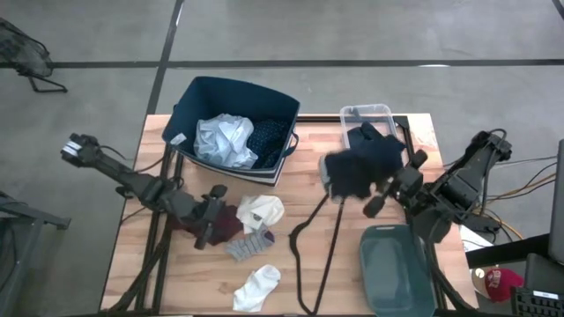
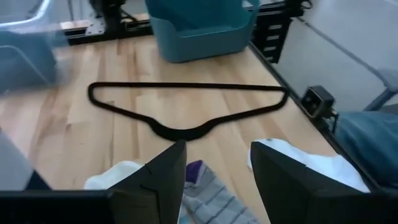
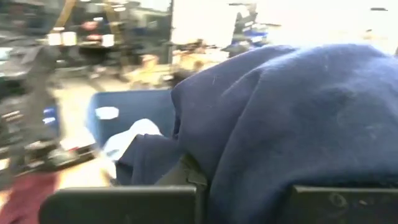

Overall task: Pick & Place Cloths
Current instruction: Put the black boxer into the transparent bin

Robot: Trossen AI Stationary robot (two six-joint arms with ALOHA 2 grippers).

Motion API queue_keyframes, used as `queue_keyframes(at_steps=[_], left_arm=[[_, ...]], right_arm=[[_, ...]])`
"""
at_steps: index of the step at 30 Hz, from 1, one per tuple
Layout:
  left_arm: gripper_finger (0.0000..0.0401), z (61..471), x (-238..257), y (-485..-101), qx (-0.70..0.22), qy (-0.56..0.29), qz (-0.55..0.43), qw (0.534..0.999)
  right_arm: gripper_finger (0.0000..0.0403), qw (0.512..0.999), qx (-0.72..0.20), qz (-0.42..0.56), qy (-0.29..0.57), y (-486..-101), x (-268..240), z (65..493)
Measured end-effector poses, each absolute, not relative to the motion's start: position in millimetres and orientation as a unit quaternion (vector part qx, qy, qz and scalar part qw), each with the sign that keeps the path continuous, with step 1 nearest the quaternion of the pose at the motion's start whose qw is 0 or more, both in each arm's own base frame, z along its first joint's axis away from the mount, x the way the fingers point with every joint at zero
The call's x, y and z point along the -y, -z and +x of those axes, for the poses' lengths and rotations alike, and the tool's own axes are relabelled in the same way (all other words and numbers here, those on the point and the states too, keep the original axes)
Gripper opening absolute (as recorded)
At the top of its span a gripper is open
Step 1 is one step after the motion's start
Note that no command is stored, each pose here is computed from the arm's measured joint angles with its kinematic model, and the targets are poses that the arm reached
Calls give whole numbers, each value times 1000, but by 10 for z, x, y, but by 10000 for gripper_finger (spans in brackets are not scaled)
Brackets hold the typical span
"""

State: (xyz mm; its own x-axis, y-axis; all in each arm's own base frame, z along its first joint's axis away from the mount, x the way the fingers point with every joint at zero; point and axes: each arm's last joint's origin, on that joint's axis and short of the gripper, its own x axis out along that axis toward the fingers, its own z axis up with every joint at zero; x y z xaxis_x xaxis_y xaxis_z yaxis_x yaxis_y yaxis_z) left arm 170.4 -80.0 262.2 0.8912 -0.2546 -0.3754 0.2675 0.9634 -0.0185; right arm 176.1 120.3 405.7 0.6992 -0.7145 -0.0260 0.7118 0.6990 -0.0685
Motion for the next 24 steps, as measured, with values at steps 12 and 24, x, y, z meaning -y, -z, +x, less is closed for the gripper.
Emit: queue_keyframes(at_steps=[12, 24], left_arm=[[181, 1420, 845, -2337, -88, 186, -18, 978], [180, 1323, 752, -2150, -29, 134, 27, 990]], right_arm=[[13, 846, -21, -32, 532, -4120, -559, 1847], [13, 767, -64, -59, 636, -4064, 6, 1903]])
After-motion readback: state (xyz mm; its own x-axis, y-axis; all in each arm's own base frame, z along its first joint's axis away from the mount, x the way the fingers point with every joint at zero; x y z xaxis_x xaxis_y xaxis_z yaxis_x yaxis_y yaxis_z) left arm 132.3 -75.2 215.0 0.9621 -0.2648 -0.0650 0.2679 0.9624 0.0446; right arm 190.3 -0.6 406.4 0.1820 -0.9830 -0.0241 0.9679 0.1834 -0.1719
